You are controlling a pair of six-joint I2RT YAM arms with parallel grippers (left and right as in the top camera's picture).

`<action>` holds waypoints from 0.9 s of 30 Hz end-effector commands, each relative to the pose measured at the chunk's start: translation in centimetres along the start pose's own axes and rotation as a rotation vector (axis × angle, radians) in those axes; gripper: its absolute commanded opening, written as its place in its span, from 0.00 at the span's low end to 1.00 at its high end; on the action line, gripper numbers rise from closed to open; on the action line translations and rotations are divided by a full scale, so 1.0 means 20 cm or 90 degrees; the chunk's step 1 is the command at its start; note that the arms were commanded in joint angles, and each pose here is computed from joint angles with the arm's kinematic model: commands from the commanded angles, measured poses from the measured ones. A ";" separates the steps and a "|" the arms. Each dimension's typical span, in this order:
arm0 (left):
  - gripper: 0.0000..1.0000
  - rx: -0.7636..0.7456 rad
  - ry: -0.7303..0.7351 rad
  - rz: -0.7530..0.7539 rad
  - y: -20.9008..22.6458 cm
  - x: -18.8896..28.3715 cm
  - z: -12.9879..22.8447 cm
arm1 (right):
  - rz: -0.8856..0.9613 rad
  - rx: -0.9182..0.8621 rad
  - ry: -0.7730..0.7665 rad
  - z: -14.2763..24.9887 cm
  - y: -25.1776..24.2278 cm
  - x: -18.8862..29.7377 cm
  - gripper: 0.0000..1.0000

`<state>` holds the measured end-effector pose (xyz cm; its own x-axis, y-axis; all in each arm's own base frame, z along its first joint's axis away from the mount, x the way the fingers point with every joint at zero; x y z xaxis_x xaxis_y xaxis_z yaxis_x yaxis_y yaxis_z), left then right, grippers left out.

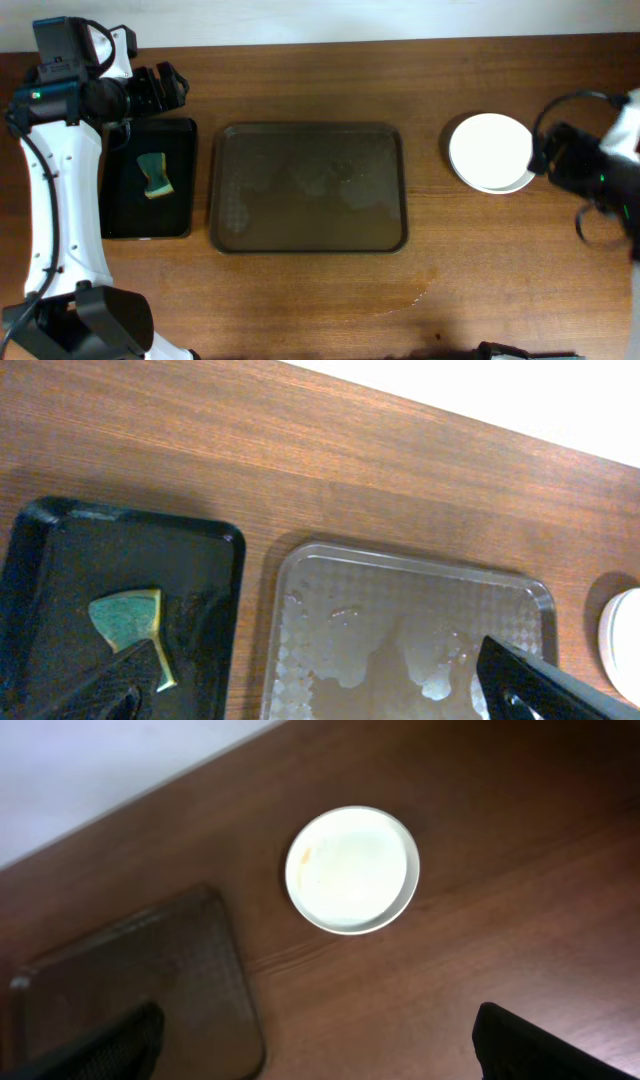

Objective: Clean dirty plates on tray and stack at the side

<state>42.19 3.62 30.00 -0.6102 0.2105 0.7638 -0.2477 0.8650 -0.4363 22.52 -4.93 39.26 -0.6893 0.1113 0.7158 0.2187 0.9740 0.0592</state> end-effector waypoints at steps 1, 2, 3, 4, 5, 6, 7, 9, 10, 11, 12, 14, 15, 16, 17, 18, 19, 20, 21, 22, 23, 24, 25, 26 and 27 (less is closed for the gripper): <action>0.99 0.008 0.011 0.017 -0.01 -0.01 0.01 | 0.006 0.017 -0.086 0.07 0.01 0.27 0.98; 0.99 0.008 0.011 0.017 -0.01 -0.01 0.01 | 0.006 0.018 -0.112 0.09 0.01 0.33 0.98; 0.99 0.008 0.011 0.017 -0.01 -0.01 0.01 | 0.006 0.019 -0.134 0.11 0.02 0.39 0.99; 0.99 0.008 0.011 0.017 -0.01 -0.01 0.01 | 0.006 0.020 -0.154 0.14 0.02 0.44 0.98; 0.99 0.008 0.011 0.017 -0.01 -0.01 0.01 | 0.005 0.021 -0.168 0.15 0.02 0.48 0.98; 0.99 0.008 0.011 0.017 -0.01 -0.01 0.01 | 0.005 0.022 -0.177 0.16 0.02 0.50 0.98; 0.99 0.008 0.011 0.017 -0.01 -0.01 0.01 | 0.006 0.022 -0.180 0.17 0.02 0.51 0.98; 0.99 0.008 0.011 0.017 -0.01 -0.01 0.01 | 0.020 0.019 -0.147 0.22 0.01 0.49 0.98; 0.99 0.008 0.011 0.017 -0.01 -0.01 0.01 | 0.020 0.018 -0.132 0.24 0.00 0.49 0.98; 0.99 0.008 0.011 0.017 -0.01 -0.01 0.01 | 0.020 0.016 -0.125 0.25 0.00 0.48 0.98; 0.99 0.008 0.011 0.017 -0.01 -0.01 0.01 | 0.030 0.015 -0.135 0.25 -0.01 0.47 0.98; 0.99 0.008 0.011 0.017 -0.01 -0.01 0.01 | 0.029 0.020 -0.187 0.21 -0.01 0.43 0.98; 0.99 0.008 0.011 0.017 -0.01 -0.01 0.01 | 0.012 0.024 -0.234 0.20 0.00 0.35 0.98; 0.99 0.008 0.011 0.017 -0.01 -0.01 0.01 | -0.006 0.030 -0.277 0.19 0.02 0.29 0.98; 0.99 0.008 0.011 0.017 -0.01 -0.01 0.01 | -0.023 0.036 -0.315 0.20 0.03 0.22 0.98; 0.99 0.008 0.011 0.017 -0.01 -0.01 0.01 | -0.042 0.043 -0.346 0.22 0.04 0.15 0.98; 0.99 0.008 0.011 0.017 -0.01 -0.01 0.01 | -0.071 0.056 -0.389 0.26 0.06 0.05 0.98; 0.99 0.008 0.011 0.017 -0.01 -0.01 0.01 | -0.092 0.067 -0.427 0.34 0.08 -0.07 0.98; 0.99 0.008 0.011 0.017 -0.01 -0.01 0.01 | -0.101 0.074 -0.450 0.41 0.08 -0.16 0.98; 0.99 0.008 0.011 0.017 -0.01 -0.01 0.01 | -0.108 0.079 -0.464 0.46 0.09 -0.21 0.98; 0.99 0.008 0.011 0.017 -0.01 -0.01 0.01 | -0.111 0.083 -0.478 0.52 0.09 -0.27 0.98; 0.99 0.008 0.011 0.017 -0.01 -0.01 0.01 | -0.114 0.085 -0.492 0.58 0.10 -0.33 0.98; 0.99 0.008 0.011 0.017 -0.01 -0.01 0.01 | -0.116 0.087 -0.500 0.62 0.10 -0.36 0.98; 0.99 0.008 0.011 0.017 -0.01 -0.01 0.01 | -0.118 0.088 -0.510 0.67 0.10 -0.41 0.98; 0.99 0.008 0.011 0.017 -0.01 -0.01 0.01 | -0.122 0.091 -0.514 0.70 0.10 -0.44 0.98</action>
<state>42.14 3.35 29.91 -0.6037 0.2329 0.7625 -0.2412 0.8582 -0.4531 19.49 -1.51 25.35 -0.9999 0.0141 -0.0028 0.0141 0.9999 0.0074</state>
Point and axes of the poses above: each gripper's point midway between its finger pads, its own x axis back along the fingers, its own y axis along the line the jaws close on, z = x × y, the point moved 5 cm from there along x, back along the fingers, and after that the axes turned 13 degrees about x, right-handed, at the moved point
